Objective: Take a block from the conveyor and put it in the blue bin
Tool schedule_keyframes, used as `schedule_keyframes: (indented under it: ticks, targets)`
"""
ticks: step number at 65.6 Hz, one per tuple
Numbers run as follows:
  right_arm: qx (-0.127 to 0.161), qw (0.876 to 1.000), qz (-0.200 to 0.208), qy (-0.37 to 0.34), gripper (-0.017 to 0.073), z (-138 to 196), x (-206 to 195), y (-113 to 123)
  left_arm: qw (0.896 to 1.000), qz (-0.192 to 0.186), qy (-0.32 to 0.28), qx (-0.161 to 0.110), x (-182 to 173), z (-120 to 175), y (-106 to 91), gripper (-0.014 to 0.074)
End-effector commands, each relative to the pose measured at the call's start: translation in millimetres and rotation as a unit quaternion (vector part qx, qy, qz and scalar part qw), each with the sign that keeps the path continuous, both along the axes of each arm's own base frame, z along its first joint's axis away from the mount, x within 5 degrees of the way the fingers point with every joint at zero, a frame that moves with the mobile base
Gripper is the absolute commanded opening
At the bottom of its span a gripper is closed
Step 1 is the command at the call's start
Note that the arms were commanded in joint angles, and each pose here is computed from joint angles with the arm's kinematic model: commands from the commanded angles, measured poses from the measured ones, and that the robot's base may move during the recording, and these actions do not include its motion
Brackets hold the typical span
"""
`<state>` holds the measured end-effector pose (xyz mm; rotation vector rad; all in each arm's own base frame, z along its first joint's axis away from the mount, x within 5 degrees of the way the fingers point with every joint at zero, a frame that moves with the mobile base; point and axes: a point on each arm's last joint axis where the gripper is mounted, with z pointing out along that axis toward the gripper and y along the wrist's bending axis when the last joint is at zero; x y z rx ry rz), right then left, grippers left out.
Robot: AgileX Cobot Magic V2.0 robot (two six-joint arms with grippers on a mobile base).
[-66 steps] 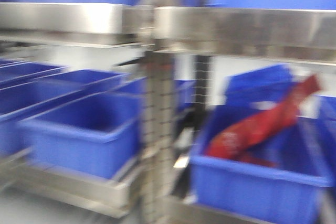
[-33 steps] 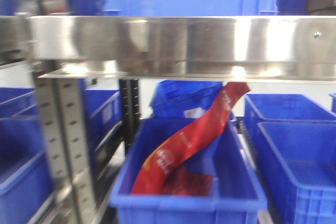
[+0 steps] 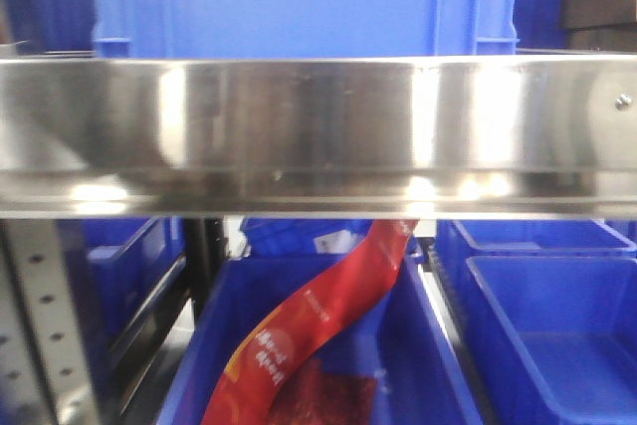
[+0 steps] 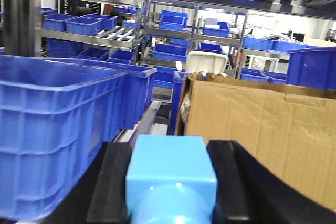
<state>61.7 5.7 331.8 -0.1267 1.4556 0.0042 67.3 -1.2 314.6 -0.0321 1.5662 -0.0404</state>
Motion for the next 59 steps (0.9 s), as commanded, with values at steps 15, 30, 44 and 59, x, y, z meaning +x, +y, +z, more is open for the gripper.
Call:
schedule_keyframes:
  ticks: [15, 30, 44, 59]
  targets:
    - [-0.004, 1.000, -0.003, -0.012, -0.0162, 2.0, -0.6, -0.3, 1.000, -0.001, -0.015, 0.000, -1.3, 4.2, -0.1, -0.0111]
    - [-0.004, 1.000, -0.003, -0.012, -0.0162, 2.0, -0.6, -0.3, 1.000, -0.001, -0.015, 0.000, -1.3, 4.2, -0.1, -0.0111]
    - [-0.004, 1.000, -0.003, -0.012, -0.0162, 2.0, -0.6, -0.3, 1.000, -0.001, -0.015, 0.000, -1.3, 4.2, -0.1, -0.0111]
    - [-0.004, 1.000, -0.003, -0.012, -0.0162, 2.0, -0.6, -0.3, 1.000, -0.001, -0.015, 0.000, -1.3, 4.2, -0.1, -0.0111]
